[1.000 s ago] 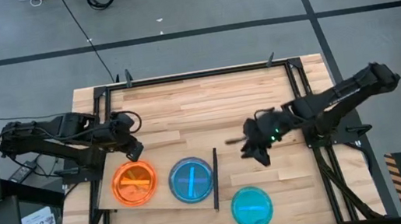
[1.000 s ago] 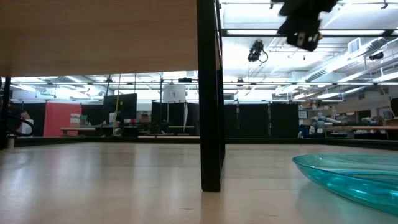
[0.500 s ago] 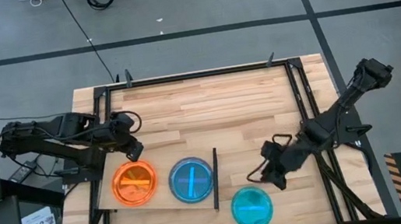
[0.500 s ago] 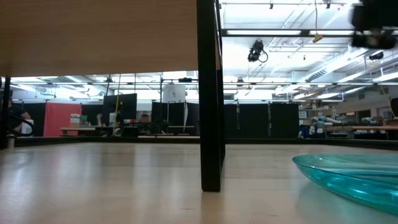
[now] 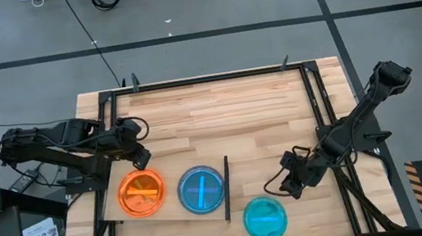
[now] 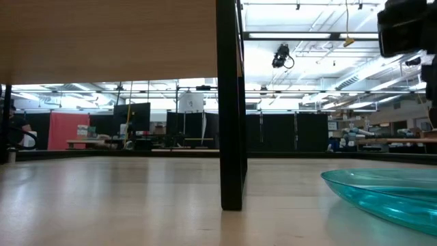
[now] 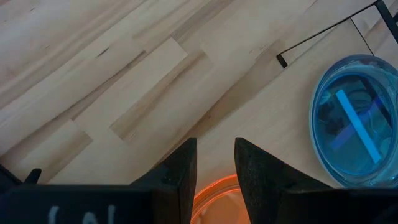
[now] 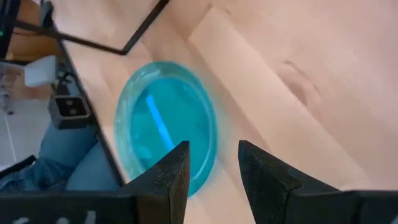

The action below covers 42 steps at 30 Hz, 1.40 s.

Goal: Place and stack plates onto a shelf
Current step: Stack the blue plate on top of the other blue plate on the shelf

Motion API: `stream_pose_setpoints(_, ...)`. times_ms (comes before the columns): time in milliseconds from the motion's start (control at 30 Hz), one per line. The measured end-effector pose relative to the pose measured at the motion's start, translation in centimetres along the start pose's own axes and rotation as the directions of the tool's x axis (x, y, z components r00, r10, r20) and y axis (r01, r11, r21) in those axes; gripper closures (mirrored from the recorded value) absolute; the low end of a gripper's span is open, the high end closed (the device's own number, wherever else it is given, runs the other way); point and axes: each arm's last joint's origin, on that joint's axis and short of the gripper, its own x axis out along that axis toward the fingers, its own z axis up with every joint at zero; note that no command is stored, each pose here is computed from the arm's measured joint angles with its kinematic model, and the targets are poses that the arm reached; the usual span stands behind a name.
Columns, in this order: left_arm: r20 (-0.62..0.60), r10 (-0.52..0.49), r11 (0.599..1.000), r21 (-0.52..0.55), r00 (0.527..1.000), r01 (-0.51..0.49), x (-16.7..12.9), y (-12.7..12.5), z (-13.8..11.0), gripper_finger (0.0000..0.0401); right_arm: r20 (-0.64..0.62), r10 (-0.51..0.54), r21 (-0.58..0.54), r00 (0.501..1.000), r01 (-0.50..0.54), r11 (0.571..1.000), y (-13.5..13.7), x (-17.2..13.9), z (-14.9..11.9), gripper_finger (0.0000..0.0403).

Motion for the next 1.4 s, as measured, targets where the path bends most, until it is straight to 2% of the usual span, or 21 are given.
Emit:
stream_pose_setpoints(133,0.000,0.000,1.000,0.000,1.000,0.000,0.0,0.0,0.0,0.0287,0.054,0.046,0.017,0.997,-0.047,0.999,-0.6,0.6,0.1,0.0260)
stream_pose_setpoints(300,0.000,0.000,1.000,-0.001,1.000,0.000,0.0,0.0,0.0,0.0287,0.071,0.024,0.010,0.997,-0.024,1.000,-0.9,1.5,0.4,0.0260)
stream_pose_setpoints(467,0.001,-0.001,1.000,-0.004,1.000,0.001,0.0,0.0,0.0,0.0287,0.030,0.027,-0.070,0.999,-0.024,0.997,0.1,3.7,0.9,0.0260)
stream_pose_setpoints(833,0.004,-0.005,1.000,-0.005,1.000,0.005,0.0,0.0,0.0,0.0287,-0.062,-0.071,-0.163,0.996,0.060,0.985,1.0,7.6,1.0,0.0260)
stream_pose_setpoints(1233,0.004,-0.006,1.000,-0.002,1.000,0.006,0.0,-0.1,0.0,0.0287,-0.123,-0.091,-0.177,0.988,0.068,0.982,0.8,9.1,0.3,0.0261)
stream_pose_setpoints(1400,0.004,-0.006,1.000,-0.002,1.000,0.006,0.0,-0.1,0.0,0.0287,-0.124,-0.094,-0.185,0.988,0.070,0.980,0.8,9.0,0.2,0.0279)
